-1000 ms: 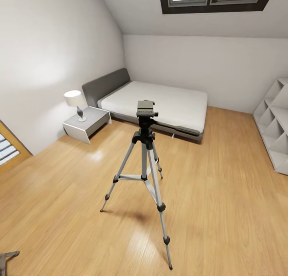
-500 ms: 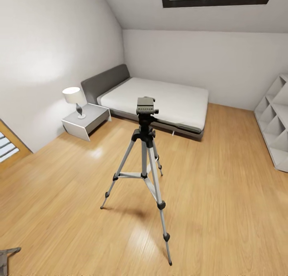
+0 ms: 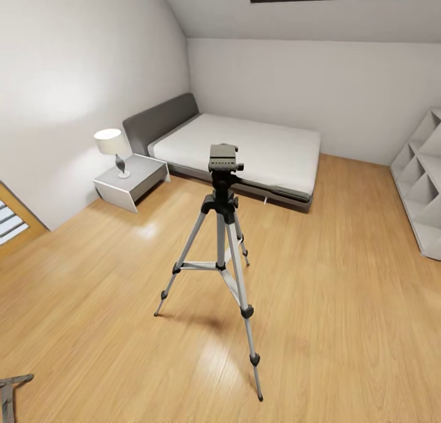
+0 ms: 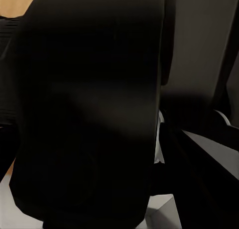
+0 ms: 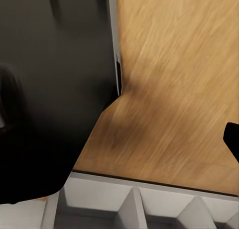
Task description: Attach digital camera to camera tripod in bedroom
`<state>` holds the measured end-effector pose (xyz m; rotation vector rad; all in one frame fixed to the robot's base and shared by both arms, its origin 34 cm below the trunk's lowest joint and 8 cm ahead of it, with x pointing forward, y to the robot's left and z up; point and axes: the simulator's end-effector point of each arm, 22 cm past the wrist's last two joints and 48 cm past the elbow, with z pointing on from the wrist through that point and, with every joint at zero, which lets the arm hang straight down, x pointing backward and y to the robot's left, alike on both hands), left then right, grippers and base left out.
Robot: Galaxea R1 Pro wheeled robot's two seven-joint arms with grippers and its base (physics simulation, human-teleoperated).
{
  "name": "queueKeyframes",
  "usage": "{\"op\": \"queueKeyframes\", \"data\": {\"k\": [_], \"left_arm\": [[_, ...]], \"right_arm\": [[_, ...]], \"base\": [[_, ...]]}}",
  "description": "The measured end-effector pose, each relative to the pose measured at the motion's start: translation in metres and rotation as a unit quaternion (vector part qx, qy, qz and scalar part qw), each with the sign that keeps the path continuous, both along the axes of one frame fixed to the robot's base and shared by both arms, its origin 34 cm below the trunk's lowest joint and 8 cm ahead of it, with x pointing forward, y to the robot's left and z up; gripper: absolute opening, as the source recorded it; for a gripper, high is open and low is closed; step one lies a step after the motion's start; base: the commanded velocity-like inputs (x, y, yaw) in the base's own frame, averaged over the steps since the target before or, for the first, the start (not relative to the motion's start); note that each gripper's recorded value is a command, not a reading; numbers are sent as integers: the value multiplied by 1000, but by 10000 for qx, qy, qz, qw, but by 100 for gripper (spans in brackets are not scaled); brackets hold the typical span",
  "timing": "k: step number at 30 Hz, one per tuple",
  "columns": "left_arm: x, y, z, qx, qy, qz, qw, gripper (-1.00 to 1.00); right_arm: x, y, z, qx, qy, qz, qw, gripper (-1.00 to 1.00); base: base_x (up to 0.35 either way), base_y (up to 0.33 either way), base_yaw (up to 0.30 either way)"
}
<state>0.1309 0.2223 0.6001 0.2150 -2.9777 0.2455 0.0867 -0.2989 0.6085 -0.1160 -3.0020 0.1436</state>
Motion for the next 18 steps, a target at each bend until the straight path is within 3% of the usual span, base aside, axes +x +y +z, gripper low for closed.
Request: {"op": "queueKeyframes", "data": {"k": [18], "left_arm": [[-1, 0, 0, 1, 10, 0, 10000, -100]], "right_arm": [[1, -4, 0, -22, -20, 12, 10000, 100]], "base": [[0, 0, 0]]}}
